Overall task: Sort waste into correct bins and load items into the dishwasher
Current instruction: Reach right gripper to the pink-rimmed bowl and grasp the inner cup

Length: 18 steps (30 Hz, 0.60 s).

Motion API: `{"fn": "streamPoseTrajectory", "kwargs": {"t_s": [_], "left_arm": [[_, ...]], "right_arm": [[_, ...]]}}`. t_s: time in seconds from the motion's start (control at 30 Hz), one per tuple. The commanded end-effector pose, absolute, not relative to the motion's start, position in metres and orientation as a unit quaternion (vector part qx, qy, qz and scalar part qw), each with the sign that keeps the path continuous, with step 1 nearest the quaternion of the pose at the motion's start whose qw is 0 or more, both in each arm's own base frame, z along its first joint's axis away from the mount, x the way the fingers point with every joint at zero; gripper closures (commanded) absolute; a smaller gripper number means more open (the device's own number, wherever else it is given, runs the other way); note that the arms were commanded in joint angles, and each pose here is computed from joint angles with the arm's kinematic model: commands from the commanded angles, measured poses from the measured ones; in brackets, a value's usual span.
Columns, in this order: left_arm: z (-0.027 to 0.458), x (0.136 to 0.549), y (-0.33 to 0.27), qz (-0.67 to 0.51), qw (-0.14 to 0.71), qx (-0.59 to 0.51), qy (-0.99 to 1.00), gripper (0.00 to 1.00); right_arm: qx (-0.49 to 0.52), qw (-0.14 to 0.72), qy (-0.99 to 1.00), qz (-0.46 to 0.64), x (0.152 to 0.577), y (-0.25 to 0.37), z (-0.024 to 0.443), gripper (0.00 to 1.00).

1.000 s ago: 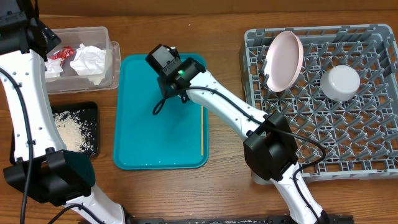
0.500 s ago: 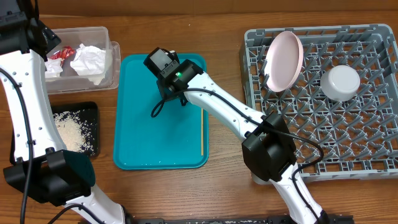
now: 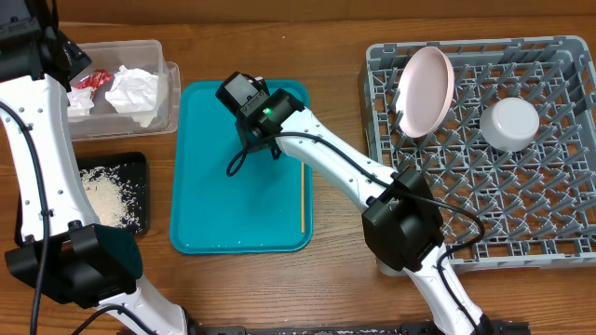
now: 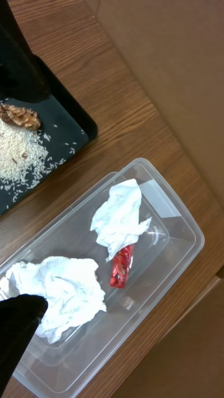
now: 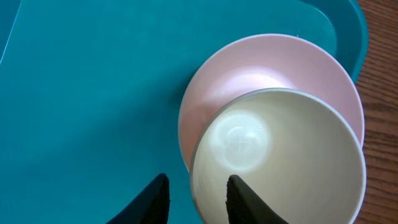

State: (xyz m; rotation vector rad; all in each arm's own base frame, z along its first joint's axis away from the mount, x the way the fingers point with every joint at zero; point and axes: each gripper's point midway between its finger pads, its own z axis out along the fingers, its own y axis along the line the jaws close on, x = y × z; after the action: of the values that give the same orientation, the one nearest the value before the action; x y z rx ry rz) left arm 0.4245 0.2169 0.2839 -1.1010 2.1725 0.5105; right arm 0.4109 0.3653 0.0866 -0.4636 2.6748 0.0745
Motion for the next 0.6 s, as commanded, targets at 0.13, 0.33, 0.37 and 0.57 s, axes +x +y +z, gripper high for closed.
{"fn": "streamPoseTrajectory", "kwargs": {"t_s": [0.13, 0.33, 0.37, 0.57], "left_arm": [[0.286, 0.426, 0.215, 0.192, 0.325, -0.423, 0.823, 0.00], [0.286, 0.426, 0.215, 0.192, 0.325, -0.423, 0.823, 0.00], [0.286, 0.426, 0.215, 0.192, 0.325, -0.424, 0.823, 0.00], [0.286, 0.426, 0.215, 0.192, 0.325, -0.424, 0.823, 0.00]], "right_arm": [[-0.167, 0.205, 0.964, 0.017, 0.410, 0.366, 0.075, 0.68], [-0.167, 0.204, 0.964, 0.017, 0.411, 0.365, 0.074, 0.81], [-0.167, 0.204, 0.964, 0.016, 0.411, 0.365, 0.074, 0.84], [-0.167, 0.203, 0.965, 0.015, 0.409, 0.364, 0.085, 0.96]]}}
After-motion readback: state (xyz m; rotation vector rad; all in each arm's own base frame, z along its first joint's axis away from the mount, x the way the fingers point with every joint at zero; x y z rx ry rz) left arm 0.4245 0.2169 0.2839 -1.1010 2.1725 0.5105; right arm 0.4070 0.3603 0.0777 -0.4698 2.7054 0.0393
